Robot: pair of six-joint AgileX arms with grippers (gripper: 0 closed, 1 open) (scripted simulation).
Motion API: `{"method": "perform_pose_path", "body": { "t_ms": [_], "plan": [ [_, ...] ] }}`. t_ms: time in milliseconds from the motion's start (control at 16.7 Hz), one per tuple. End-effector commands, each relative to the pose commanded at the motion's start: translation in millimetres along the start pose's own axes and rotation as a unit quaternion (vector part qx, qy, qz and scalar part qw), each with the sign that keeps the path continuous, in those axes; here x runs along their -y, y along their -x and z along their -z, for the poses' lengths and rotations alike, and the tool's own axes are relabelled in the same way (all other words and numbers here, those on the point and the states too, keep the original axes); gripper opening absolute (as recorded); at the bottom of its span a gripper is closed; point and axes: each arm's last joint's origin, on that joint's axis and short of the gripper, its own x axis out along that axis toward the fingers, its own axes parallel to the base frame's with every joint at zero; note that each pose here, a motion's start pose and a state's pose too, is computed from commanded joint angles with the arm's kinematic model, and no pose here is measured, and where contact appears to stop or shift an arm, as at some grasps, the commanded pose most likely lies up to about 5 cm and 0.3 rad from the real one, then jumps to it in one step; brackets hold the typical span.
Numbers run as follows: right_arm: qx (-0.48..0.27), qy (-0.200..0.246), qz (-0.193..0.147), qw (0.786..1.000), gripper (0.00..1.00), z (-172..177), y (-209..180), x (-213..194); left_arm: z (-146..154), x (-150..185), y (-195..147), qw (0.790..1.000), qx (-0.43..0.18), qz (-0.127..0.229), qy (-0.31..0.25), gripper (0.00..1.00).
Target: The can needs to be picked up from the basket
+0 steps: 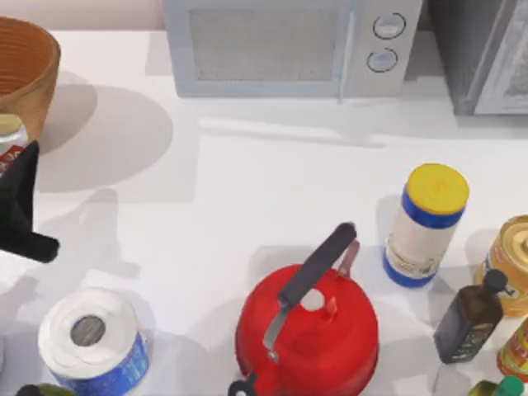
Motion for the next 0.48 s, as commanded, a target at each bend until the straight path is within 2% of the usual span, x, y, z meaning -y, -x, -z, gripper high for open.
{"method": "perform_pose_path", "body": {
  "t_ms": [240, 480],
  "plan": [
    [0.0, 0.0, 0.0, 1.0, 1.0, 0.0, 0.0, 0.0, -16.8, -3.4, -55.8, 0.993, -0.003, 0.122, 0.001, 0.0],
    [0.0, 0.0, 0.0, 1.0, 1.0, 0.0, 0.0, 0.0, -5.4, -5.4, -125.7, 0.968, -0.003, 0.25, 0.0, 0.0]
  ]
}}
